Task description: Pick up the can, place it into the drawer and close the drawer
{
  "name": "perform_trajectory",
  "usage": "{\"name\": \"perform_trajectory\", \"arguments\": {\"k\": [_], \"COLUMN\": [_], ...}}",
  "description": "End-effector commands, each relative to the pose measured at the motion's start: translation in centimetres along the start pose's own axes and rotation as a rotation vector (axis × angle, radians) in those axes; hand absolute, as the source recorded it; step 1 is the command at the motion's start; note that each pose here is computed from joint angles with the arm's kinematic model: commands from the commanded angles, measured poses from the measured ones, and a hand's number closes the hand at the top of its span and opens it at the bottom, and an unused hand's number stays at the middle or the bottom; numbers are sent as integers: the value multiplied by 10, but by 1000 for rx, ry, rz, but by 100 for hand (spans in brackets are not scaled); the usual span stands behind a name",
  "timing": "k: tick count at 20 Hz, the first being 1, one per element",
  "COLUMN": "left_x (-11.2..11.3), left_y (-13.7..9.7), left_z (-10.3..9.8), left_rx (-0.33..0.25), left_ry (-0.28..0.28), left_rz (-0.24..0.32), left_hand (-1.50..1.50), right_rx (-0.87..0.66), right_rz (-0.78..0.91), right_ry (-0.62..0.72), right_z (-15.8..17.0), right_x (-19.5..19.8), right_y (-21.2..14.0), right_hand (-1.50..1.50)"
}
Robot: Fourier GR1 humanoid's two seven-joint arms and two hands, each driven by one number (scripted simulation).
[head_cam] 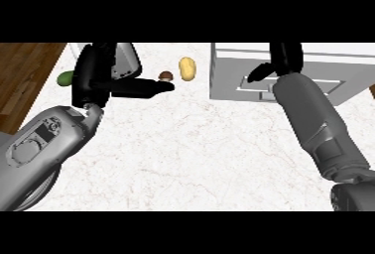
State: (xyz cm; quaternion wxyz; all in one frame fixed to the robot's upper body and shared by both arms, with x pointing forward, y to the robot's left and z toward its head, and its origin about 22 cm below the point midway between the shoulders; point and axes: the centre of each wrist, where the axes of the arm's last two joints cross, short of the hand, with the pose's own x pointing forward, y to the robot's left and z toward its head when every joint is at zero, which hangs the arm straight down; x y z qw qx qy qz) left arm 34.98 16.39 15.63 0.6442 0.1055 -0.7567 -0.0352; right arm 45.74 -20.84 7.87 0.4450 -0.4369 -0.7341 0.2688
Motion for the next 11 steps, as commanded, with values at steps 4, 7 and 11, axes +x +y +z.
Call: {"name": "perform_trajectory", "arguments": {"k": [4,7,11], "left_x": [-6,-11,-6], "left_y": [9,10,23], "left_z": [2,7,9], "left_rx": [26,36,46], "left_ry": [3,16,9], "left_rz": [-1,7,-2], "left_hand": [-150,-150,-150], "right_rx": [-118,-92,-106], "right_rz": [-416,-530,-549], "right_ry": [62,104,107], "right_z": [-30,-20,-24], "right_x": [50,49,27], "right_y": [-8,4,-11], "right_hand": [-150,-150,-150]}}
